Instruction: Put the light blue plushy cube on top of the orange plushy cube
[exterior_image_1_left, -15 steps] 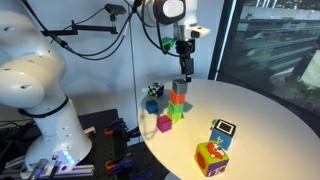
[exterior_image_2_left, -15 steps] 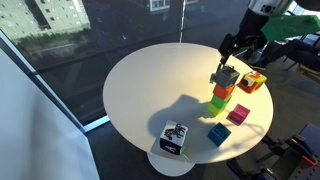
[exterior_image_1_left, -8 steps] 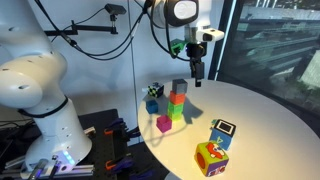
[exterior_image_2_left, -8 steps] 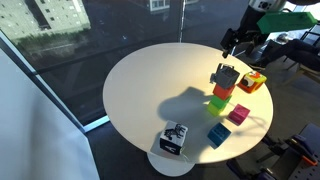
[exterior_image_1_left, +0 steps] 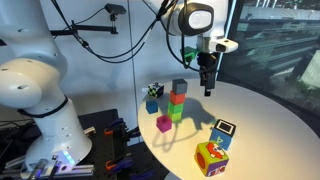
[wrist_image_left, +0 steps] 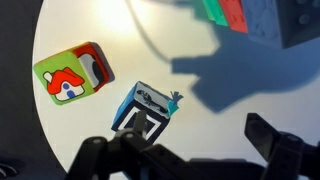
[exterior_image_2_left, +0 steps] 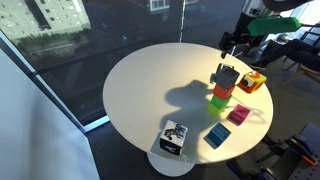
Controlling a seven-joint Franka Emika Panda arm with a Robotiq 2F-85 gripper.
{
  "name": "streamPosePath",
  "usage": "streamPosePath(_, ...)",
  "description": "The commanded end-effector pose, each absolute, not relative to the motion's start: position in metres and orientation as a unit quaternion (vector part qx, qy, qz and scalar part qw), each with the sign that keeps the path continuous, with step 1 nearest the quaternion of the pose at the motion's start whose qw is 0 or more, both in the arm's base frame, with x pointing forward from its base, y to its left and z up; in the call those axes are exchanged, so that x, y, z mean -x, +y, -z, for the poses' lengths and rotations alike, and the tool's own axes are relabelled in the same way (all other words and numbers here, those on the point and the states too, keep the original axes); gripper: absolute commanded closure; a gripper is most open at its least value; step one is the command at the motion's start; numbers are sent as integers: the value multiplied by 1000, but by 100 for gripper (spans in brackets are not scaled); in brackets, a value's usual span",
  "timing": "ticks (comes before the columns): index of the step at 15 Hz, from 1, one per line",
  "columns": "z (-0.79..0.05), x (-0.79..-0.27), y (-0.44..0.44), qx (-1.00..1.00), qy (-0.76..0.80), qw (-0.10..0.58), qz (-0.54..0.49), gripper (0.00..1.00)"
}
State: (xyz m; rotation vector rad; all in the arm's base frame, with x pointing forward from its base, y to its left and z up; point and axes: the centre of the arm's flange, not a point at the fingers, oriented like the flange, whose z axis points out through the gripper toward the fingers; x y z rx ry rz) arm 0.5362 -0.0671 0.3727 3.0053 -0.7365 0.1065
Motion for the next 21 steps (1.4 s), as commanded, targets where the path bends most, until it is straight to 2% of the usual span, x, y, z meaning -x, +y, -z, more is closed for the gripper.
streamPosePath(1, -363, -562, -82, -974, -222, 25, -29, 0)
streamPosePath(11, -337, -586, -109, -992, -110, 56, -36, 0)
streamPosePath(21, -330, -577, -103, -991, -120, 51, -28, 0)
